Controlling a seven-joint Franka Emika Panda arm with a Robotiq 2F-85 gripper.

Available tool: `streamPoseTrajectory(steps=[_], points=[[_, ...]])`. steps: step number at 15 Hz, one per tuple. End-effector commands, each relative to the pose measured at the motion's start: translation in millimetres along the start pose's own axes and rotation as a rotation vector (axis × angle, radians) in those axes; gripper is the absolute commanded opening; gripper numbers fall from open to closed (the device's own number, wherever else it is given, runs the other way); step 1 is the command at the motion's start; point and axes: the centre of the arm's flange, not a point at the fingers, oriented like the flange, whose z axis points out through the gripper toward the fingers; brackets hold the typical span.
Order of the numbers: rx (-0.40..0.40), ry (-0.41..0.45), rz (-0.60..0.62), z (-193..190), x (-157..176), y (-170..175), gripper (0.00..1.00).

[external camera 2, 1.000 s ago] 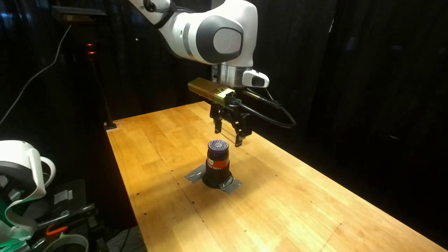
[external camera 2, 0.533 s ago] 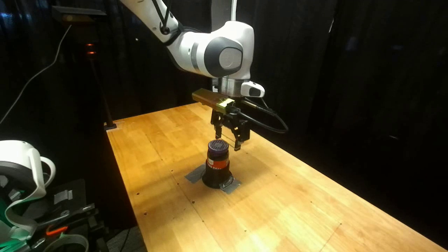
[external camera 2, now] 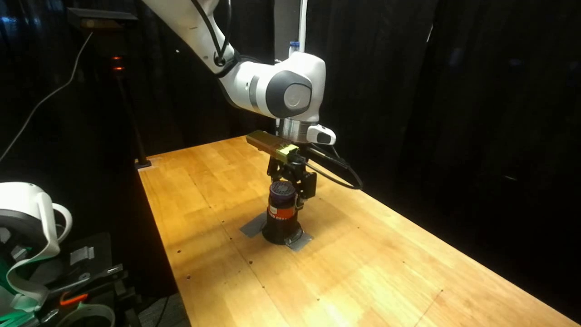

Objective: Put the rubber band on the jar.

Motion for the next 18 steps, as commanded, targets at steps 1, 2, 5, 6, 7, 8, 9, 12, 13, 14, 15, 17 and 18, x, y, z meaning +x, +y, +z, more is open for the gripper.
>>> streamPoseTrajectory(steps=[1, 2, 5, 6, 7, 8, 9, 12, 13, 14, 15, 17, 18], points=[[-0.015, -0.047, 0.005, -7, -8, -8, 1.0], [-0.027, -0.048, 0.012, -10, -14, -7, 1.0], [-0.038, -0.037, 0.027, -18, -26, 1, 1.0], [-0.05, -0.035, 0.038, -20, -31, 4, 1.0], [-0.046, -0.039, 0.039, -20, -35, 8, 1.0], [-0.035, -0.041, 0.047, -18, -42, 11, 1.0], [-0.03, -0.046, 0.054, -15, -46, 14, 1.0], [-0.011, -0.037, 0.074, -10, -61, 20, 1.0], [-0.008, -0.036, 0.078, -10, -65, 21, 1.0], [-0.003, -0.022, 0.084, -11, -70, 22, 1.0], [0.005, -0.021, 0.084, -11, -75, 23, 1.0], [0.003, 0.0, 0.097, -8, -85, 27, 1.0], [0.008, 0.01, 0.101, -8, -91, 30, 1.0]])
